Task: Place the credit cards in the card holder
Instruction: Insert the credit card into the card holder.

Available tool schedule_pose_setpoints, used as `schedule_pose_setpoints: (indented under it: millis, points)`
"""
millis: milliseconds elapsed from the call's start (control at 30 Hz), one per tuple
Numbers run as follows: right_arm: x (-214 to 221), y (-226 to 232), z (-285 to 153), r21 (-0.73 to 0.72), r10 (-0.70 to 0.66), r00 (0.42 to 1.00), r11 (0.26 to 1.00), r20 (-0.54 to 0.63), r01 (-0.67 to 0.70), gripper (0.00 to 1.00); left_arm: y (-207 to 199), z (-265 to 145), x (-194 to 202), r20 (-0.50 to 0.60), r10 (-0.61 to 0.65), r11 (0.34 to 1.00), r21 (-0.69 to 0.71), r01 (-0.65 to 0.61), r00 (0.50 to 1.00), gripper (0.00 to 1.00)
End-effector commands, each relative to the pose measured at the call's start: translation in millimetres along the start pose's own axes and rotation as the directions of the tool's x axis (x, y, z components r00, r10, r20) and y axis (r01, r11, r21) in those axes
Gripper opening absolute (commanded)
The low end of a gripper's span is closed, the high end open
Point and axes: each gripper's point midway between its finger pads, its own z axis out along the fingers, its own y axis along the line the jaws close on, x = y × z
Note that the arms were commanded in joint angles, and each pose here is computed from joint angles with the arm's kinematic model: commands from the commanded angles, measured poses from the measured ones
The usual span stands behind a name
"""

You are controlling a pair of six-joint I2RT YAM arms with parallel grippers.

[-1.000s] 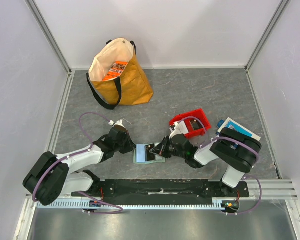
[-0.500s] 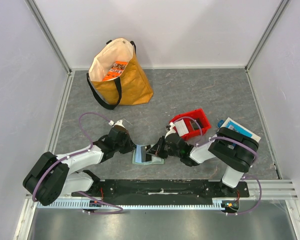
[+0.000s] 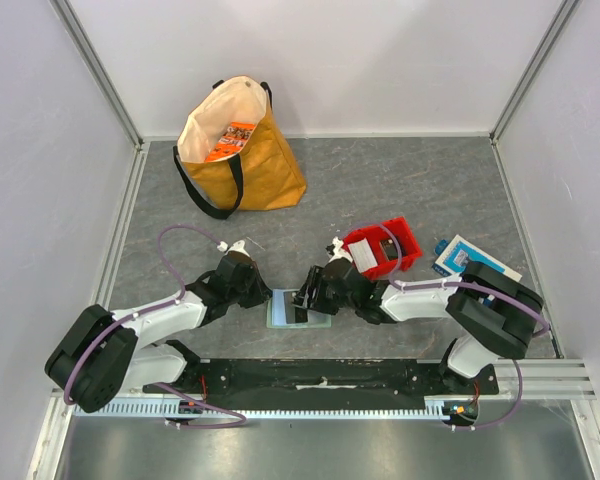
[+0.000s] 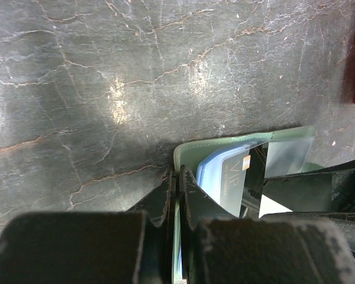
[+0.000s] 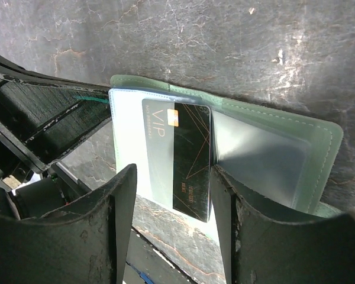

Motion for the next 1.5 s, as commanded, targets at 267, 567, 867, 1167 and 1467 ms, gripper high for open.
schedule_pose_setpoints:
  millis: [267,567,867,1167,1467]
  points:
    - [14.9,15.0,8.2,-0.065,-0.055,0.996,0.997,-0.068,0.051,0.50,36.3,-2.4,28.2,-0.081,0.002,0.993,-0.118,-0.012,0.997,0.02]
    - [10.2,37.0,8.0,-0.164,-0.056,0.998,0.985,-0.041,0.049,0.41,32.6,-2.8,30.6,-0.096,0.001,0.995,-0.098,-0.010,0.995,0.02]
    - [14.9,38.4,17.0,-0.182,-0.047,0.997,0.983,-0.058,0.036,0.35,29.8,-5.0,30.0,-0.090,0.006,0.997,-0.081,-0.013,0.996,0.02]
    - [-40.2,36.4,-25.2,-0.030,-0.178,0.977,0.983,0.114,0.182,0.55,23.6,-14.5,22.6,-0.079,0.015,0.997,-0.079,-0.021,0.997,0.02]
    - [-155.2,-11.5,-121.6,0.286,-0.303,0.897,0.934,0.321,0.213,0.75,3.5,-25.6,10.7,-0.089,0.060,0.997,-0.036,-0.063,0.994,0.02]
